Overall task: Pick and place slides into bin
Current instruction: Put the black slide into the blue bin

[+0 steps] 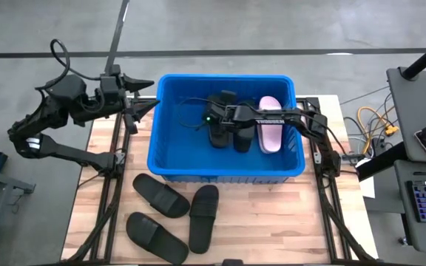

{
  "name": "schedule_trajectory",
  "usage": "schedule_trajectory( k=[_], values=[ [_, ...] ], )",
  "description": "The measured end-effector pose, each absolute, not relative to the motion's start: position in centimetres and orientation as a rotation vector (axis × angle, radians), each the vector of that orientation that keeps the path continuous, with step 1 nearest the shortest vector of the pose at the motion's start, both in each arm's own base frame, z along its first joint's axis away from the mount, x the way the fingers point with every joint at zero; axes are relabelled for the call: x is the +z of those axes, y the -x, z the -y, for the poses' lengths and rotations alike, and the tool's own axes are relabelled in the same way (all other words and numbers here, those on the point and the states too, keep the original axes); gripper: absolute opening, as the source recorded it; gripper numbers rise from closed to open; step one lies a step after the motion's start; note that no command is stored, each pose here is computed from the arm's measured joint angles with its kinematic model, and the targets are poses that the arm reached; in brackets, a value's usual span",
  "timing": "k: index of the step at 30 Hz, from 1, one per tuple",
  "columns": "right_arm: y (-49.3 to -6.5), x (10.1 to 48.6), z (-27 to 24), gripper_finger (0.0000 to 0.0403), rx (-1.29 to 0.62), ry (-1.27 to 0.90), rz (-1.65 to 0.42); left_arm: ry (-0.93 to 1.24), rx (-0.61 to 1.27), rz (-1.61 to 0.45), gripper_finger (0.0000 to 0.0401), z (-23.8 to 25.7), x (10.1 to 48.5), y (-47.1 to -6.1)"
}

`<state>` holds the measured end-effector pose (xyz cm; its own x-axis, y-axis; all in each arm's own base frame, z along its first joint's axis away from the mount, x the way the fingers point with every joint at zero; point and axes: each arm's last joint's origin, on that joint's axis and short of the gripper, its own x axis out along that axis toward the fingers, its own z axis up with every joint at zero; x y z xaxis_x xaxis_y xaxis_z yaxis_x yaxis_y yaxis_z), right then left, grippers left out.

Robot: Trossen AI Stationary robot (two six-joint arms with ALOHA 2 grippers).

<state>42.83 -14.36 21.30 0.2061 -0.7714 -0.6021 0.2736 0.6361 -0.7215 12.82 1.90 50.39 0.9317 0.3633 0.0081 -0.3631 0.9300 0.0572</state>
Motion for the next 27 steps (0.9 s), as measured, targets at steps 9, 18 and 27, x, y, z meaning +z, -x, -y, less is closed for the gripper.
schedule_trajectory(
  k=[9,18,27],
  values=[
    [-43.7,17.9,14.6,0.0012,-0.734,0.549,-1.279,-0.058,0.373,-0.008,0.0262,-1.9,50.3,-12.9],
    [-43.0,17.6,14.5,0.0012,-0.712,0.421,-1.312,-0.057,0.372,-0.01,0.0262,-1.9,50.3,-12.7],
    [-43.2,18.0,14.6,0.0012,-0.711,0.373,-1.277,-0.059,0.372,-0.017,0.0262,-1.9,50.2,-13.0]
  ],
)
